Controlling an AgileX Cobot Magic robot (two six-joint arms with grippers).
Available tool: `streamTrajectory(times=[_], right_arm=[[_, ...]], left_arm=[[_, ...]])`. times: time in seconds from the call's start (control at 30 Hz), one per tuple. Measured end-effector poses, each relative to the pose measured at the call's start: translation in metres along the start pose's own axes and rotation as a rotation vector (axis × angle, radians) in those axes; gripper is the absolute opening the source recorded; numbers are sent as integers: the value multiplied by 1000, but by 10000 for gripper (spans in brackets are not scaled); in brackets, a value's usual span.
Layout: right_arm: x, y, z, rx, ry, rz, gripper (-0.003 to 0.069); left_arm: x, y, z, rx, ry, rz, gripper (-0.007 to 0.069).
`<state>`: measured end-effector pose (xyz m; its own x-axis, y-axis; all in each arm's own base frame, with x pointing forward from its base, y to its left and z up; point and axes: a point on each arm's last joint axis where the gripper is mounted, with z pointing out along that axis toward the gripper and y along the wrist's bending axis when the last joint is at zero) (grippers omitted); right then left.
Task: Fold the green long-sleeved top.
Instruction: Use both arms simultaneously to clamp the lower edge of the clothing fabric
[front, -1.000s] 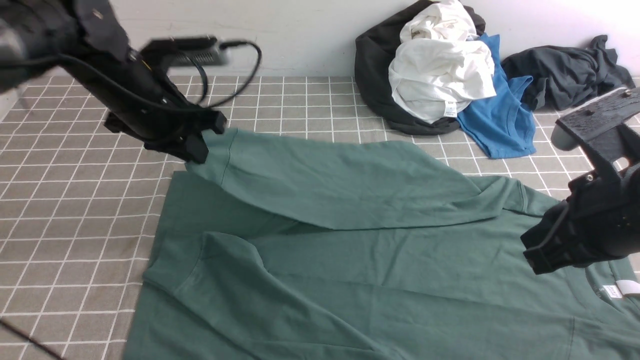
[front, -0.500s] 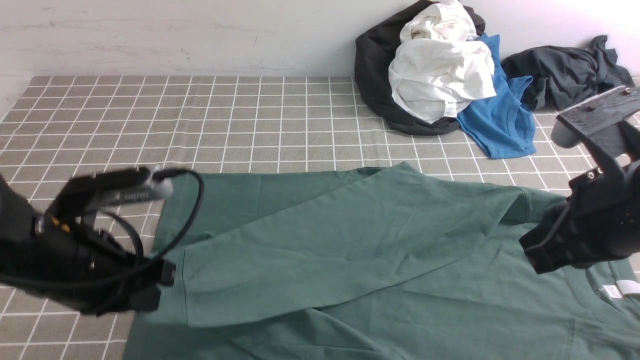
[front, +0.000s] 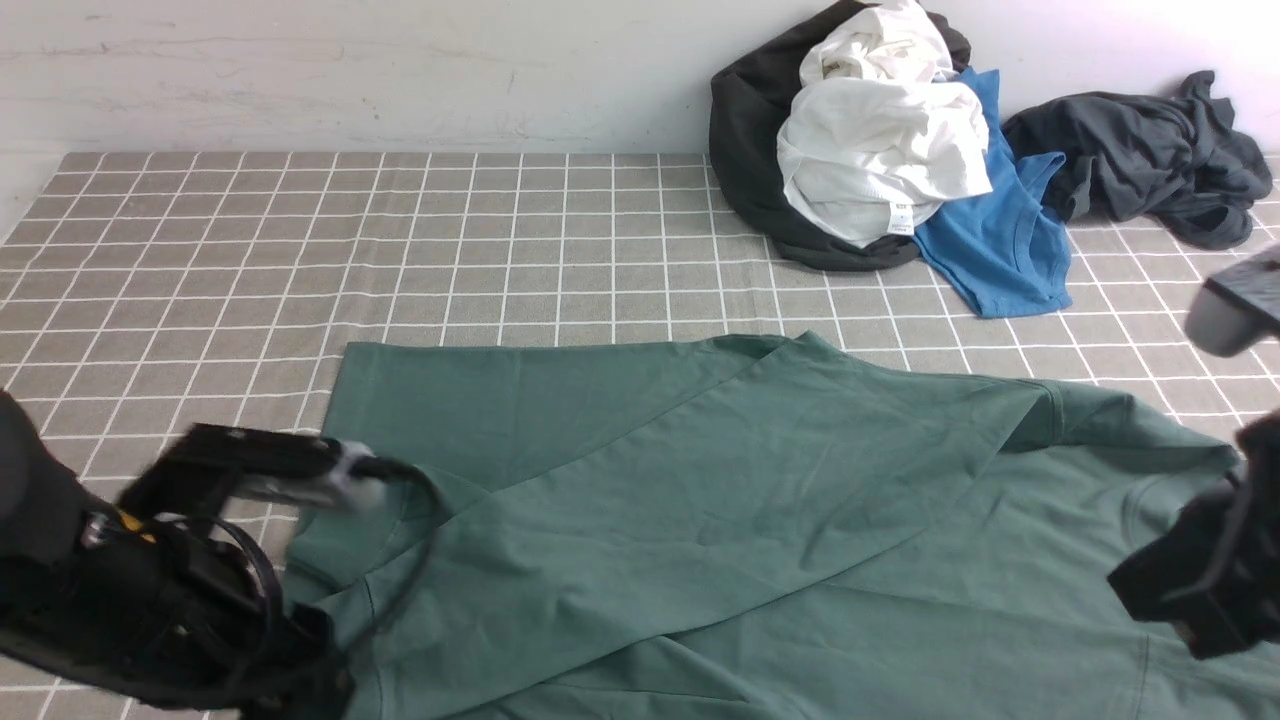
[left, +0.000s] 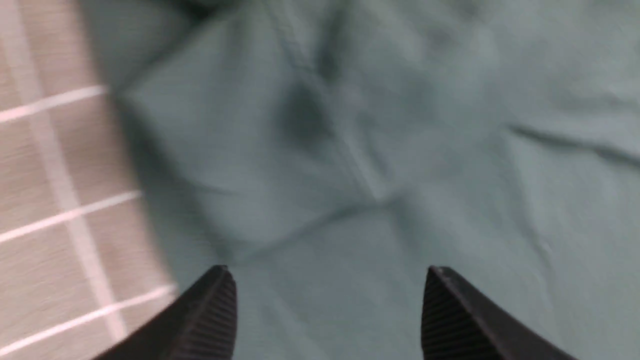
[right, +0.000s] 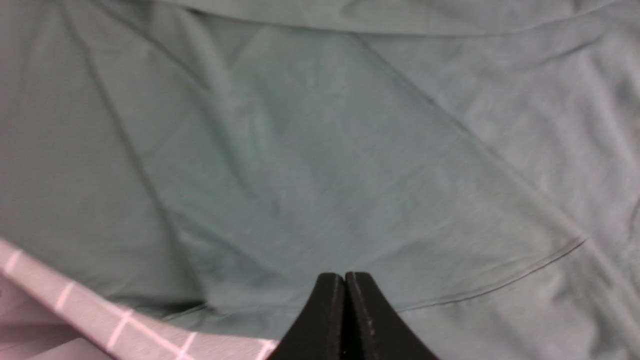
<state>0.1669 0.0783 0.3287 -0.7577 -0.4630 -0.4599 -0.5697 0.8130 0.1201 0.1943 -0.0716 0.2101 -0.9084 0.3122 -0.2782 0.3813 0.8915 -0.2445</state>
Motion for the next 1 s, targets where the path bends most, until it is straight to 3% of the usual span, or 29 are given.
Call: streamTrajectory(times=[0.17,0.27,0.33,0.57,1.0], right_arm=[[7,18,-15,-33,-53,-68,-15],[12,29,-23,-56,-79,-126,-15],[13,32,-25,-63,-85,-147,-15],[14,31,-25,-52,-82,-162,-15],[14,30,-25,-39,-79,-171,-15]], left_arm=[[16,-49,10,50,141,398,479],[44,-71,23,25,279,692,479],[58,-73,31,-4,347,797,479],[81,-66,50,-30,430,866,479],[85,-70,54,39,425,889,479]])
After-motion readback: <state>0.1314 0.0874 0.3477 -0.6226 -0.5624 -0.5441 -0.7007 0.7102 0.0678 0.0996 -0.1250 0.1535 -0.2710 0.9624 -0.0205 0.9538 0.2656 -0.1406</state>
